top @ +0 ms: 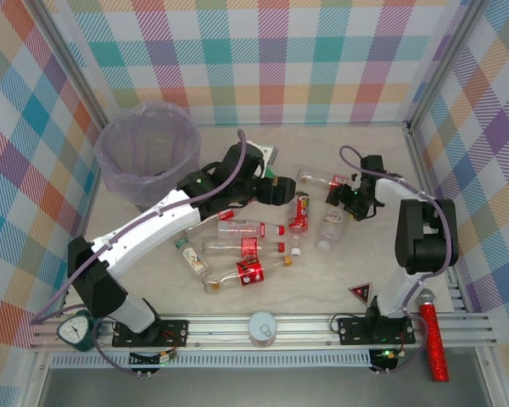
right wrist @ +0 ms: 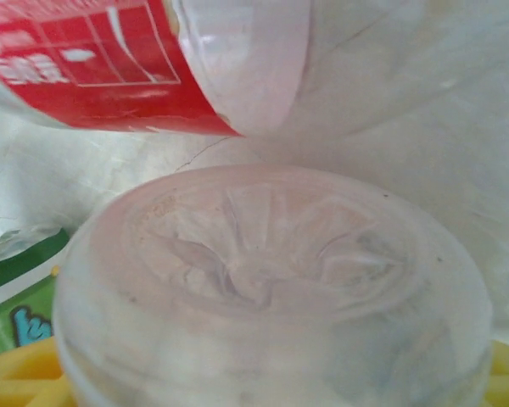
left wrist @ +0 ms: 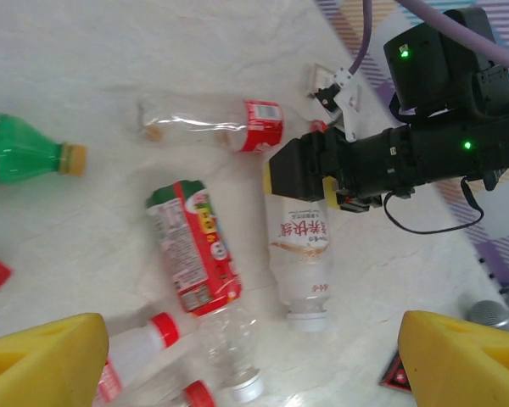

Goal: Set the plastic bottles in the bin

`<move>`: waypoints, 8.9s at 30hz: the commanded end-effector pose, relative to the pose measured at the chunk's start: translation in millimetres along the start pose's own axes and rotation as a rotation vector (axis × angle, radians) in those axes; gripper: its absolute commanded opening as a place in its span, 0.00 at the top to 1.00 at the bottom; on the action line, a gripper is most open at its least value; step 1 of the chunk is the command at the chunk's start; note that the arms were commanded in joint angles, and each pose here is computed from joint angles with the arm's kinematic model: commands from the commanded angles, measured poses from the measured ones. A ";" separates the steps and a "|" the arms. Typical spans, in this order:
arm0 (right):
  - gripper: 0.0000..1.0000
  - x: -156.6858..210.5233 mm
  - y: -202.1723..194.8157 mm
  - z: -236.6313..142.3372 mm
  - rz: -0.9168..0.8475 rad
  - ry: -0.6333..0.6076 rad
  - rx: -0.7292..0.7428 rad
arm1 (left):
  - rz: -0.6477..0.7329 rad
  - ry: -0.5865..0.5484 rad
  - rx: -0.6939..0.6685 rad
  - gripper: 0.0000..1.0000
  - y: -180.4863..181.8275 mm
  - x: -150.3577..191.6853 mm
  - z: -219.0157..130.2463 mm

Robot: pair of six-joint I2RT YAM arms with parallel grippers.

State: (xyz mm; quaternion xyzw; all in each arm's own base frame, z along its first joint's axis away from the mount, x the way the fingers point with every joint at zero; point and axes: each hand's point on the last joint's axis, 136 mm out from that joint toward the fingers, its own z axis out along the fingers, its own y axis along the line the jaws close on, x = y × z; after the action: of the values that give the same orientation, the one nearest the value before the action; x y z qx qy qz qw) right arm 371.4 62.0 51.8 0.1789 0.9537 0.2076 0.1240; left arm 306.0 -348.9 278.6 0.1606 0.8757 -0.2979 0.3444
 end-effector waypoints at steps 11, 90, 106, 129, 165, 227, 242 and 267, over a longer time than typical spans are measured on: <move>0.39 14.8 36.5 -86.4 -0.090 -0.096 -0.194 | -0.060 0.103 0.197 0.12 -36.2 28.9 57.0; 0.08 -32.3 69.2 -188.6 -0.007 -0.469 -0.423 | -0.082 -0.172 -0.156 1.00 89.1 -139.8 -98.2; 0.08 -38.0 69.8 -184.4 -0.010 -0.459 -0.421 | -0.216 -0.024 -0.677 1.00 272.9 -79.0 -187.9; 0.08 -39.4 65.9 -173.2 -0.009 -0.429 -0.408 | -0.281 0.226 -0.645 0.88 326.2 -7.0 -114.5; 0.08 -41.5 65.9 -166.0 0.002 -0.410 -0.414 | -0.247 0.135 -0.618 0.07 301.9 -39.7 -142.7; 0.42 24.5 100.1 -21.7 -0.249 -0.011 -0.150 | -0.192 0.070 0.108 0.00 3.9 72.2 68.3; 0.45 52.2 115.5 -79.8 -0.225 0.016 -0.456 | -0.273 0.166 0.313 0.02 -34.5 71.5 133.5; 0.22 39.2 109.5 -80.0 -0.194 -0.026 -0.403 | -0.267 0.210 0.307 0.37 -32.6 86.9 141.4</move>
State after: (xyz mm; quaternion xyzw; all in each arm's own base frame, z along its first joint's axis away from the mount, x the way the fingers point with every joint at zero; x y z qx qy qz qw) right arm 342.4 147.1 154.1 0.0604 0.9030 0.3871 0.1763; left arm 299.3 -454.0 151.7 0.1148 0.8640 -0.4560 0.1800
